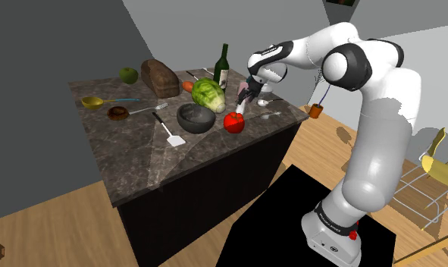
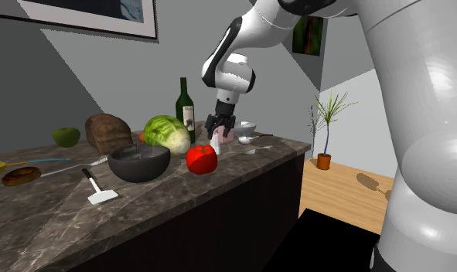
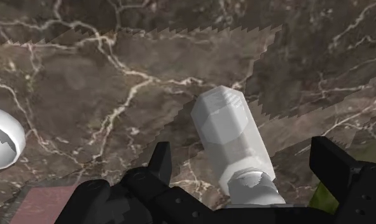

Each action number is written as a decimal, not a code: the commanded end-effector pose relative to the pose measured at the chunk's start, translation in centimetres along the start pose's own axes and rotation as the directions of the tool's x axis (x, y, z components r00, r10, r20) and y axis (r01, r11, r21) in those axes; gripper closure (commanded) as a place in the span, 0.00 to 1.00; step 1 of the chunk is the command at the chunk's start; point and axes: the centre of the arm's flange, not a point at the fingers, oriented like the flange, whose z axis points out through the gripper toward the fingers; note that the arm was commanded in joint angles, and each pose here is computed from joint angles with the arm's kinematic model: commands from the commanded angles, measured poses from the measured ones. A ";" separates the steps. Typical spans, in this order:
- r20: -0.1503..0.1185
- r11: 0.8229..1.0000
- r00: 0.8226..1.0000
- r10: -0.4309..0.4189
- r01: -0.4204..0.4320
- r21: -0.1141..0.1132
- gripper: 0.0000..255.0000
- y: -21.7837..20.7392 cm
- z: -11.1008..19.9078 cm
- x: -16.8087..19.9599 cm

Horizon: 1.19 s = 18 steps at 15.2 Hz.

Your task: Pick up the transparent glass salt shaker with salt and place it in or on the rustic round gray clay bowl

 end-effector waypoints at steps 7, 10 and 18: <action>0.000 1.000 1.000 0.000 0.000 0.000 0.00 0.0 0.6 0.0; 0.000 1.000 1.000 0.000 0.000 0.000 1.00 0.0 0.6 0.0; 0.000 1.000 1.000 0.000 0.000 0.000 1.00 0.0 0.6 0.0</action>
